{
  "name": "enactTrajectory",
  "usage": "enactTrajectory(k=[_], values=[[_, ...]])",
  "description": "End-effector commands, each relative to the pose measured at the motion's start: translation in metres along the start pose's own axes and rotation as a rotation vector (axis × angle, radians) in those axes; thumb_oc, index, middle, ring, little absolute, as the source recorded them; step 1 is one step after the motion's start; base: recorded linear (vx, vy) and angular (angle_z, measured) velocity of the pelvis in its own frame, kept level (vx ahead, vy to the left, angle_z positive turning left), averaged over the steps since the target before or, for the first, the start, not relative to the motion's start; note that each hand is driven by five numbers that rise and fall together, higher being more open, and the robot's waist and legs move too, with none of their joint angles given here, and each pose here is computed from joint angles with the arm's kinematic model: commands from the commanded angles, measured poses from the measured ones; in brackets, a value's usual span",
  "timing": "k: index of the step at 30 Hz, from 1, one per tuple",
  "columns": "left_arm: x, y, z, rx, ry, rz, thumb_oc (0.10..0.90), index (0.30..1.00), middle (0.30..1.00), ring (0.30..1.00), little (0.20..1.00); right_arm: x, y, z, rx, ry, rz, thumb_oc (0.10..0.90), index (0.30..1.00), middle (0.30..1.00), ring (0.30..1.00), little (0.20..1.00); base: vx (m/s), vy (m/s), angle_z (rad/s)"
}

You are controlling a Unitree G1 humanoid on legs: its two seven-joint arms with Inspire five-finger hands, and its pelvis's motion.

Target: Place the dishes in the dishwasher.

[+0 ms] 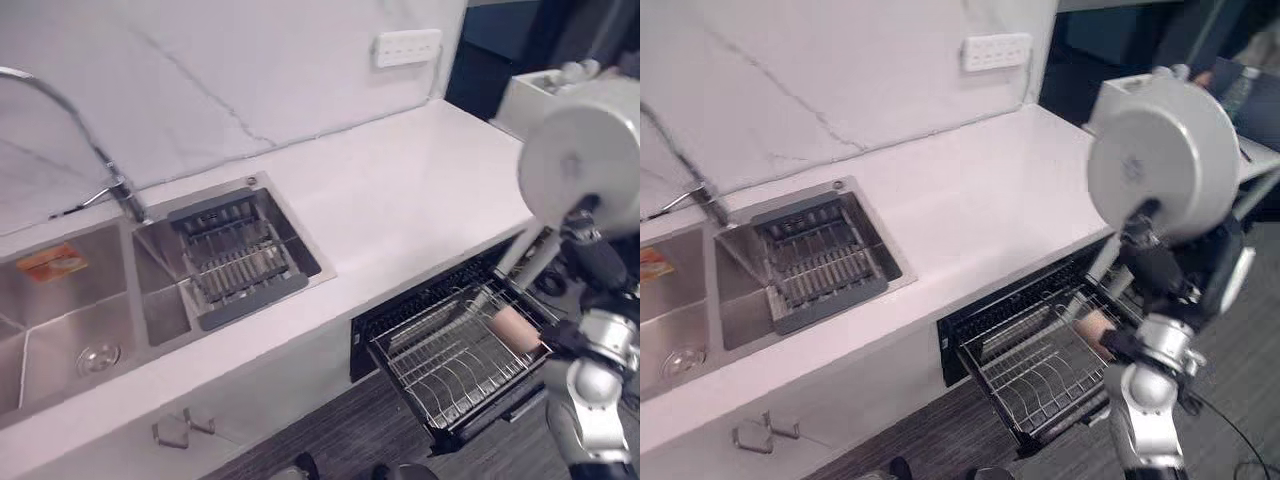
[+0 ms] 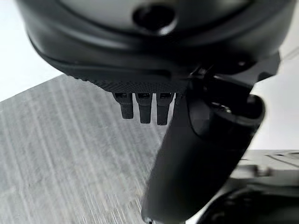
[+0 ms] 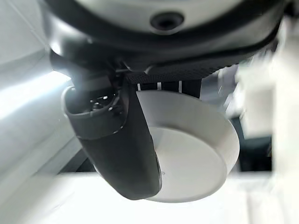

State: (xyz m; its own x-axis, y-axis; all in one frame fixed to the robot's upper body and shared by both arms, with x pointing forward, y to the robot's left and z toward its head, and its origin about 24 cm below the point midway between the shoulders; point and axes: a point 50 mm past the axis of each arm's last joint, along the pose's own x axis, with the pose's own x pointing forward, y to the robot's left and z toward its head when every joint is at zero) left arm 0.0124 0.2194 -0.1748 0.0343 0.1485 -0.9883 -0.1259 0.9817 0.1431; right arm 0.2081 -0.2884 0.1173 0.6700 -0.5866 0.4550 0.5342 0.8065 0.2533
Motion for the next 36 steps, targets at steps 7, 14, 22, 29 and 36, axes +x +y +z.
enactTrajectory(k=[7,14,22,29,36], values=[[0.0,-0.011,0.0,0.028,0.028,-0.006,0.8,0.9,0.9,0.9,0.9,0.015,-0.008,0.014,0.134,-0.119,0.051,0.4,0.3,0.3,0.3,0.3,-0.01,-0.033,-0.06],[-0.002,-0.01,0.021,0.04,-0.015,-0.025,0.8,0.9,0.9,0.9,0.9,0.004,-0.002,-0.027,0.055,0.087,0.095,0.4,0.3,0.3,0.3,0.3,-0.02,0.02,0.13],[-0.002,-0.007,0.021,0.031,-0.007,-0.017,0.8,0.9,0.9,0.9,0.9,-0.011,0.002,-0.055,-0.04,0.212,0.103,0.4,0.3,0.3,0.3,0.3,0.01,0.018,0.2],[-0.002,-0.009,0.028,0.028,-0.019,-0.019,0.8,0.9,0.9,0.9,0.9,-0.024,-0.015,-0.088,-0.322,0.377,0.027,0.4,0.3,0.3,0.3,0.3,0.02,0.007,0.17],[-0.003,-0.007,0.03,0.022,-0.016,-0.01,0.8,0.9,0.9,0.9,0.9,-0.014,-0.031,-0.094,-0.815,0.356,0.058,0.4,0.3,0.3,0.3,0.3,0.02,-0.009,0.08]])
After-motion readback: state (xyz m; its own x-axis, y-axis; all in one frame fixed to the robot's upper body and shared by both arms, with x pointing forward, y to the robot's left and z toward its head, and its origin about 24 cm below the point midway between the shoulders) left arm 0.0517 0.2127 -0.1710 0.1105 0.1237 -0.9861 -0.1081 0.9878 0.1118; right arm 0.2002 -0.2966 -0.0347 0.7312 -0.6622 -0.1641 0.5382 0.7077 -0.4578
